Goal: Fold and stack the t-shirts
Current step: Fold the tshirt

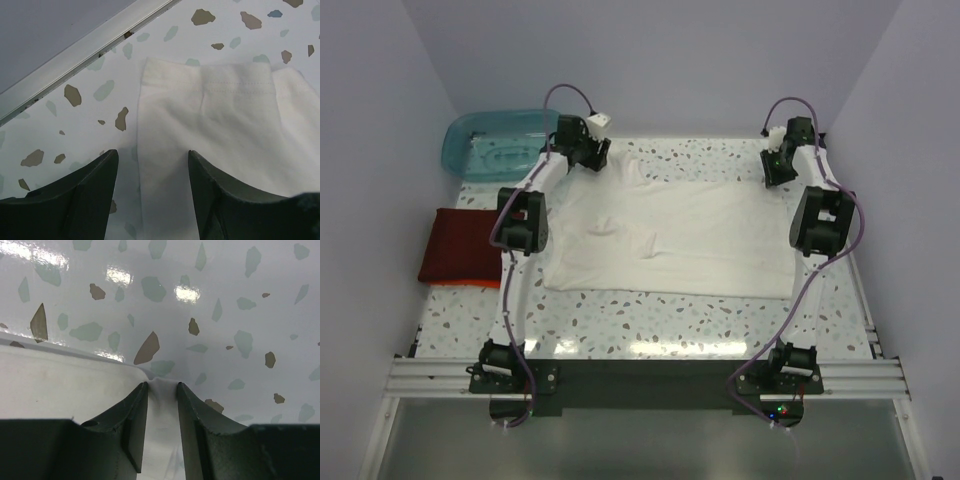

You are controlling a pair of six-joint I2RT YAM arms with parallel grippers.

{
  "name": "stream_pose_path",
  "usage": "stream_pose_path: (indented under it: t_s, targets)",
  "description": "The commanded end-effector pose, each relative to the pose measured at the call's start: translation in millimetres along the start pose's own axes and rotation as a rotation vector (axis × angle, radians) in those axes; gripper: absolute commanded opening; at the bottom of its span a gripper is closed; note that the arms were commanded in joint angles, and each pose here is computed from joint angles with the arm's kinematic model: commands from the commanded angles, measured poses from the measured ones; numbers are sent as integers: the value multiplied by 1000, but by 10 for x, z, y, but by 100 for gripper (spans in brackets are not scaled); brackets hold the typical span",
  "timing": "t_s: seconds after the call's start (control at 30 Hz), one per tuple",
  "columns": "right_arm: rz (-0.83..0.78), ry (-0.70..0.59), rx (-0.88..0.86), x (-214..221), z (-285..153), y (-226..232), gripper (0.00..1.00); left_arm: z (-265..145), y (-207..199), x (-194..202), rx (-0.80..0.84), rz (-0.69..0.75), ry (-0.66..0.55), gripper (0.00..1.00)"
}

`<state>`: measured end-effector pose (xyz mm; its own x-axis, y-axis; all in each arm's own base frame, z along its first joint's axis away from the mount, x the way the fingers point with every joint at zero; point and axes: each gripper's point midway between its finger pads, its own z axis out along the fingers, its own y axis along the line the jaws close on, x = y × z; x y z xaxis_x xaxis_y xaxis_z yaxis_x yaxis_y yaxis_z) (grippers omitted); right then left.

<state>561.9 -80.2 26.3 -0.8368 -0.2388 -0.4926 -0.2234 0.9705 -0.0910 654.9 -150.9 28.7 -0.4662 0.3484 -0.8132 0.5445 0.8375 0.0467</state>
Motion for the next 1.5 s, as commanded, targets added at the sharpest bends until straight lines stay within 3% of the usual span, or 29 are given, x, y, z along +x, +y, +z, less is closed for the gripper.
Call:
stream_pose_path:
  t_s: [0.0, 0.13, 0.27, 0.43, 0.47, 0.57, 0.87, 1.47]
  targets:
    - [-4, 37, -12, 75, 40, 23, 33, 45, 38, -43, -13, 49, 8, 63]
    - [-7, 42, -22, 79, 28, 39, 24, 109, -29, 246, 20, 67, 71, 58]
    - [-15, 52, -36, 109, 33, 64, 17, 118, -47, 311, 45, 52, 84, 44]
    - [-16, 62, -61, 123, 22, 96, 0, 89, -168, 315, 122, 79, 78, 27]
    - [-20, 59, -71, 119, 15, 121, 0, 86, -164, 278, 120, 82, 65, 17]
    - [-25, 48, -85, 97, -31, 141, 0, 35, -104, 135, 101, 76, 11, 0]
    - [-46, -67, -76, -195, -315, 116, 0, -407, -55, -629, 62, 155, -193, 0]
    - [-58, -137, -77, -327, -665, 110, 0, -816, -93, -967, 70, 174, -280, 0]
